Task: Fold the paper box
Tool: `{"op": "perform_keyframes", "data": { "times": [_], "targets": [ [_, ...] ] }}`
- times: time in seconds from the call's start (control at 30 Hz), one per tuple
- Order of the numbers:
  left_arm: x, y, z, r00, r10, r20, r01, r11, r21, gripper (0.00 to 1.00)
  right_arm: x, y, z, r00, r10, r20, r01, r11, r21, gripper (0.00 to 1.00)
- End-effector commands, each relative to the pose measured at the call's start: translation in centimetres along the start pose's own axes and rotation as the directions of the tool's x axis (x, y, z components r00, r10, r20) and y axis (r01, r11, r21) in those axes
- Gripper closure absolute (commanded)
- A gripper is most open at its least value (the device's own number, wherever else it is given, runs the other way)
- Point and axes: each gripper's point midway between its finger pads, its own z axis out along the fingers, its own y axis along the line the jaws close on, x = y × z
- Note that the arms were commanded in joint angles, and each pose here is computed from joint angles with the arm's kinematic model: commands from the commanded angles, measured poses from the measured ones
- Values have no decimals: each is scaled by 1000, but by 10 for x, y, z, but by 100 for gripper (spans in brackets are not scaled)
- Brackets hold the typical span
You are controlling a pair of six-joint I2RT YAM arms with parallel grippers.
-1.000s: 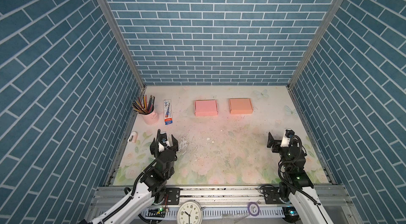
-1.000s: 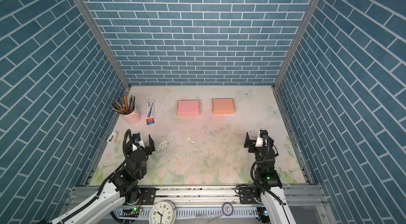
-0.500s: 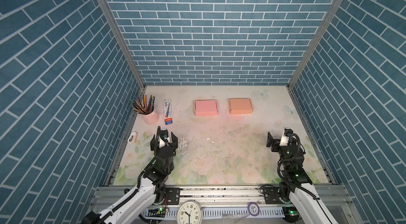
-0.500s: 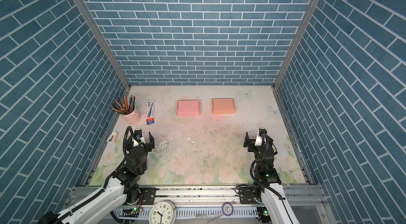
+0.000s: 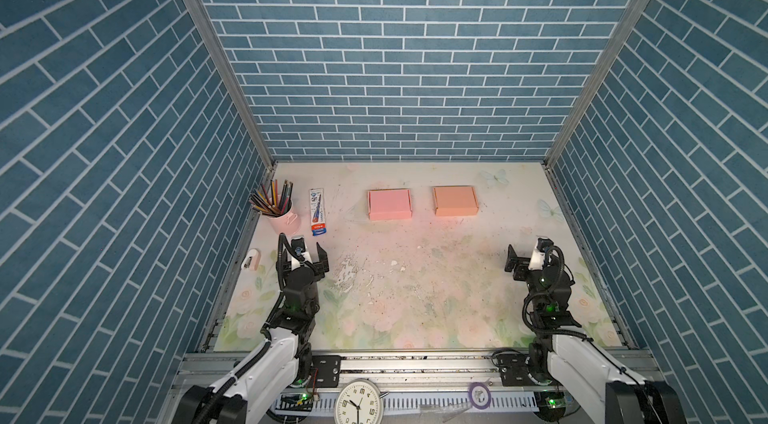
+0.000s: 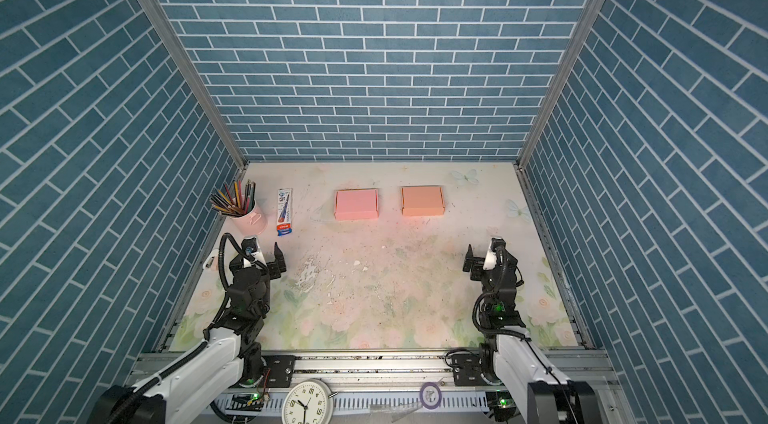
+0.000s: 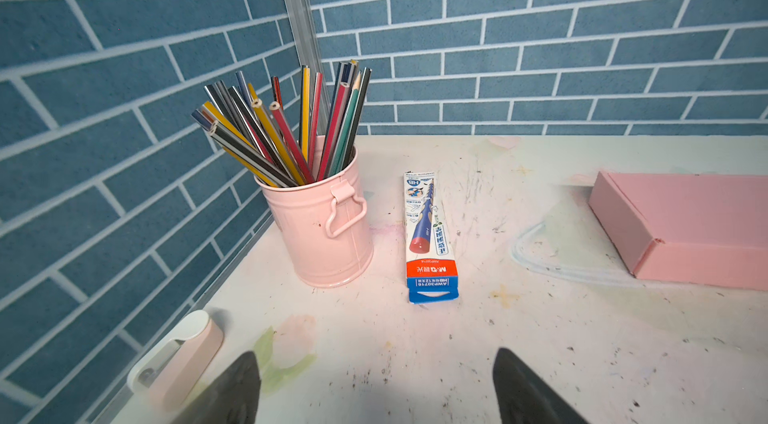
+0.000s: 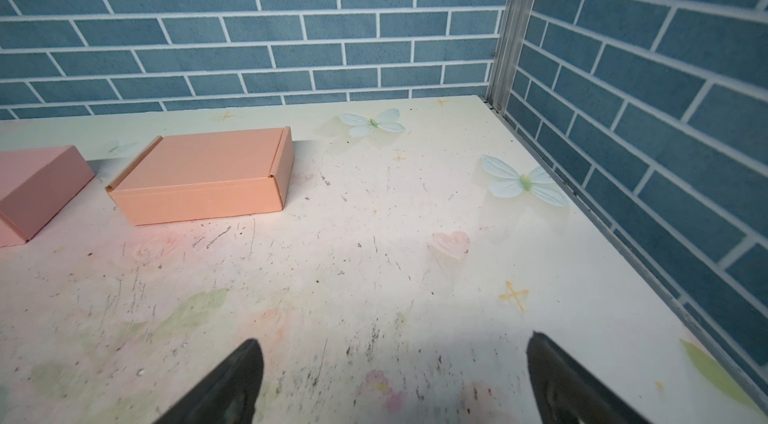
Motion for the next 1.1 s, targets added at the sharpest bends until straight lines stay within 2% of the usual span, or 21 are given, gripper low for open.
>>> {"op": "perform_keyframes", "data": {
  "times": [0.0,0.3,0.43,0.67,1.07],
  "targets": [
    [-18,-6,6,995,-78,54,75,995,58,12,-32,0,5,993,23,117,-21,1000,-20,2],
    [-19,-5,32,995,-98,26,97,995,38,12,-39,-9,26,991,55,126,-55,998,-10,2],
    [-21,-6,40,995,-96,24,95,995,34,12,-38,-10,41,995,39,88,-39,999,-2,2],
    [-24,-11,54,995,-93,22,91,995,48,12,-43,-16,51,994,11,105,-12,1000,15,2],
    [-25,-19,77,997,-71,-10,71,995,67,12,-23,-18,68,996,2,91,-3,1000,9,2]
  ]
}}
